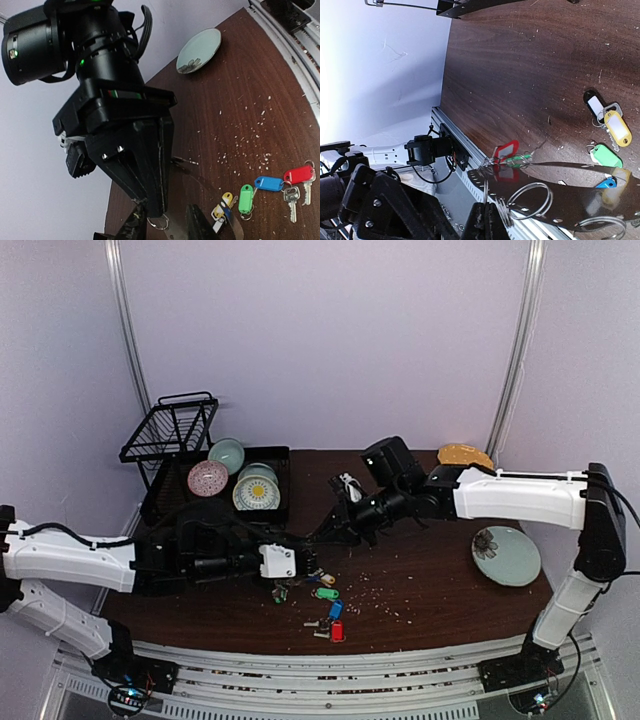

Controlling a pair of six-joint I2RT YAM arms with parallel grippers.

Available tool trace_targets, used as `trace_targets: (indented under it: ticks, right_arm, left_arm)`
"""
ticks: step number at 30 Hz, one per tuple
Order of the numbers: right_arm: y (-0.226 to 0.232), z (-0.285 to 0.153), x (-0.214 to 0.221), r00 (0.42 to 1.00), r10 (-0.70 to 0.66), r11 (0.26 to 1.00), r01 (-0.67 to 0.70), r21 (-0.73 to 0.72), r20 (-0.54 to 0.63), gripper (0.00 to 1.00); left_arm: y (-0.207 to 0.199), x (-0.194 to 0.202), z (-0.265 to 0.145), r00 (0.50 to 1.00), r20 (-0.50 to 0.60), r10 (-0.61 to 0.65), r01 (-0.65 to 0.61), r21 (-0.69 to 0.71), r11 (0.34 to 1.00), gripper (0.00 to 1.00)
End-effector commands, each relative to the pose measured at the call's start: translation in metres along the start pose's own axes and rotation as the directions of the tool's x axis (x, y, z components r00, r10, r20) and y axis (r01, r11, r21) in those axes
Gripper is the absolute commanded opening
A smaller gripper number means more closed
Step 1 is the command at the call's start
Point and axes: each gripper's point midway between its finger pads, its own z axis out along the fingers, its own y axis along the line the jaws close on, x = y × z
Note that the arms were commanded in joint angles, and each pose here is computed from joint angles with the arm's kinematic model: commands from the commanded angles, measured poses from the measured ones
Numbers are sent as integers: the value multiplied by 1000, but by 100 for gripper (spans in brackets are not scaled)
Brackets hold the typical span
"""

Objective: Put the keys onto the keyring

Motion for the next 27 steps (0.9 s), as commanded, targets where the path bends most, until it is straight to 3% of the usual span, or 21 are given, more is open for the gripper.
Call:
trace_targets:
  ticks: [1,5,9,13,18,21,27]
  right_arm:
    - [25,-12,-12,999,8,999,-7,-38,32,0]
    - [30,-19,-19,996,11,999,-7,-48,85,0]
    - [34,-23,-20,996,20,998,-14,-63,93,0]
    - [39,-26,-22,994,11,997,-3,-72,107,0]
    - [47,-31,-26,992,-1,996,13,-89,129,0]
    - [48,-31,-26,991,-2,996,14,-91,130,0]
    - [51,-34,-28,989,-26,996,39,-85,143,0]
  left_arm:
    - [39,6,8,996,-84,5,-20,-180,983,27]
    - [31,18,20,990,-140,-34,12,-153,988,27]
    - [54,31,21,974,-214,-82,17,-288,957,17]
    - [64,29,20,975,-205,-88,14,-337,941,8]
    - [55,35,26,972,-224,-76,3,-311,950,23]
    - [59,41,26,965,-254,-61,-30,-341,940,24]
    - [57,31,26,977,-192,-89,25,-316,948,33]
